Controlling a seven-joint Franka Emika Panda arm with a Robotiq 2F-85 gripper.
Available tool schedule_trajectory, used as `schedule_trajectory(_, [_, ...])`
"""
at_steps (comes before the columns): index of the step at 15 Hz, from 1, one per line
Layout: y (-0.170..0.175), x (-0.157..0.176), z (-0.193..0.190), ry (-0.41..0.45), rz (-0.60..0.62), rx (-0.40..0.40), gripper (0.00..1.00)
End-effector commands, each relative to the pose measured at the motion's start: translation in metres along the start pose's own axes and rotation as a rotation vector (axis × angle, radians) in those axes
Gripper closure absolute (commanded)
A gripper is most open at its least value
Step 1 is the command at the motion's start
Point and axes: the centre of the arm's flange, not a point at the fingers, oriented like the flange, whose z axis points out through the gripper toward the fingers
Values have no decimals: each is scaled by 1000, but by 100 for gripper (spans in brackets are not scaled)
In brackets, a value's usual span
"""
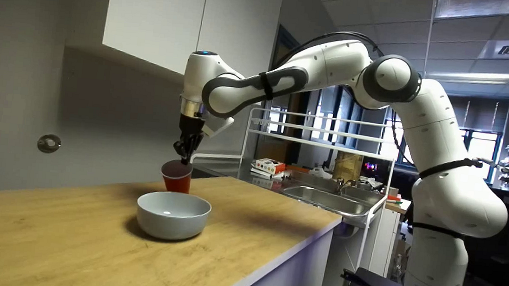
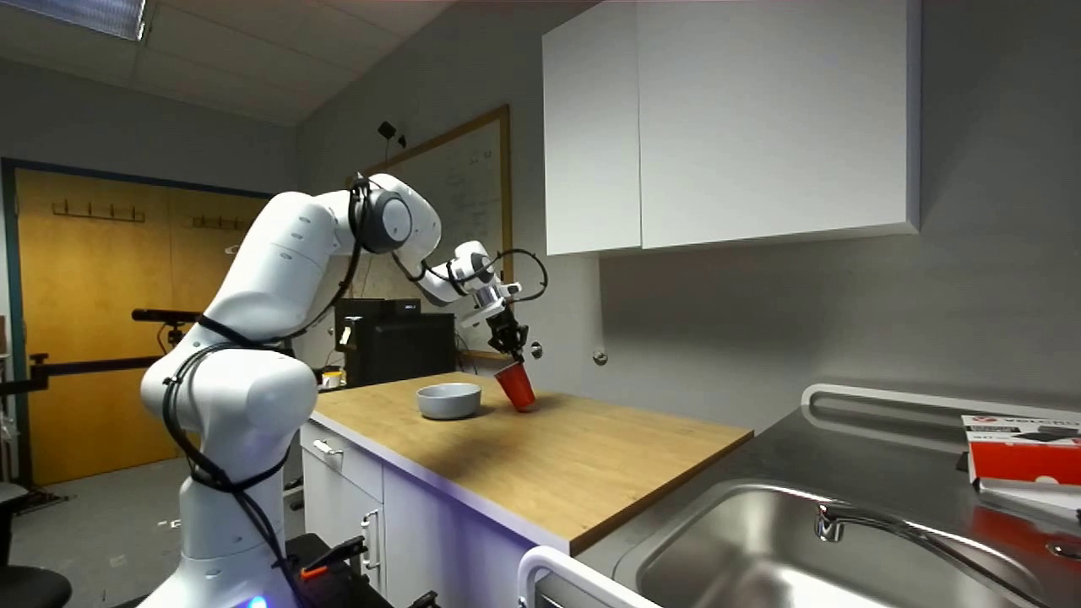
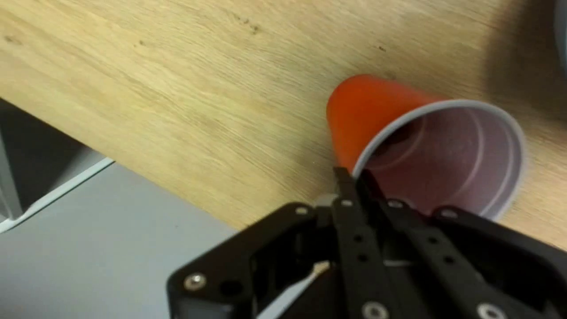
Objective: Pour the contents of the cup into the bowl
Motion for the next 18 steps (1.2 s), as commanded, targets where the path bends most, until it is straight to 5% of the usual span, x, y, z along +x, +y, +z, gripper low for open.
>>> schedule_trajectory(1, [2, -59, -43, 32, -2, -118, 94])
schedule_trajectory(10, [-50, -111, -84, 97, -36, -265, 94])
schedule_trajectory(18, [-158, -136, -134, 337, -104, -503, 94])
